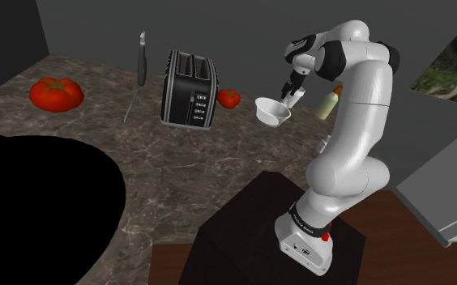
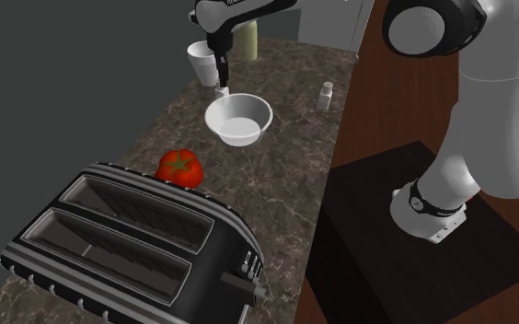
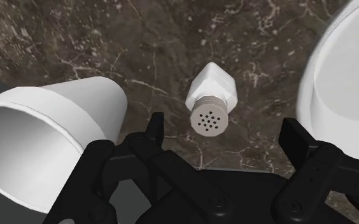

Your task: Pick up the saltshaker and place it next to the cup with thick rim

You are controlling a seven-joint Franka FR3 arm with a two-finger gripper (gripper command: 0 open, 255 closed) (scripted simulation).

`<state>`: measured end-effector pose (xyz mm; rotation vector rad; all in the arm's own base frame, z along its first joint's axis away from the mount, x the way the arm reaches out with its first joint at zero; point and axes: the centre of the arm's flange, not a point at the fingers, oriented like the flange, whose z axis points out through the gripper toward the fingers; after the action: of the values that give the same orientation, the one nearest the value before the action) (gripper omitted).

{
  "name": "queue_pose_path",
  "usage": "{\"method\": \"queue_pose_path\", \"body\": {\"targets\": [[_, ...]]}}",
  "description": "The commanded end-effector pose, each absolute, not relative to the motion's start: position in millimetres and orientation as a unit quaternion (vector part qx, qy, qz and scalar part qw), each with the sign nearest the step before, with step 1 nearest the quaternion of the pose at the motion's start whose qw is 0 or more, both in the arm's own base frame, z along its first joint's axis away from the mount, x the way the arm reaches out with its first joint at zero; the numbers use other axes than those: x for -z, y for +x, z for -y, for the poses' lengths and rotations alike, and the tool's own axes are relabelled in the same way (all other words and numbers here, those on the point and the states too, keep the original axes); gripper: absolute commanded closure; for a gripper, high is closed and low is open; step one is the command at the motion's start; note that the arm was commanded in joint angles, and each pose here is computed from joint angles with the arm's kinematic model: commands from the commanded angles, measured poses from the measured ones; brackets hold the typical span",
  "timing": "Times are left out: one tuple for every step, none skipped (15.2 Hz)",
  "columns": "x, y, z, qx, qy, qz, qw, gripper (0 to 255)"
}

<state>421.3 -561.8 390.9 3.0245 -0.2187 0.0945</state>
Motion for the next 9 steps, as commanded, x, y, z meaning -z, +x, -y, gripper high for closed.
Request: {"method": "queue_pose_path", "body": {"targets": [[-416, 422, 559, -0.031, 0.995, 0.072, 0.054, 0], [-426, 422, 558, -0.031, 0.995, 0.072, 0.054, 0], [-426, 422, 558, -0.031, 0.995, 0.072, 0.054, 0], [-426, 422, 558, -0.031, 0.995, 0.072, 0.054, 0], [-426, 422, 558, -0.031, 0.995, 0.072, 0.054, 0], [-426, 422, 558, -0.031, 0.995, 0.072, 0.054, 0], [-426, 422, 558, -0.031, 0.995, 0.072, 0.054, 0], [-426, 422, 558, -0.031, 0.995, 0.072, 0.054, 0], [-426, 422, 558, -0.031, 0.995, 0.072, 0.054, 0]]}}
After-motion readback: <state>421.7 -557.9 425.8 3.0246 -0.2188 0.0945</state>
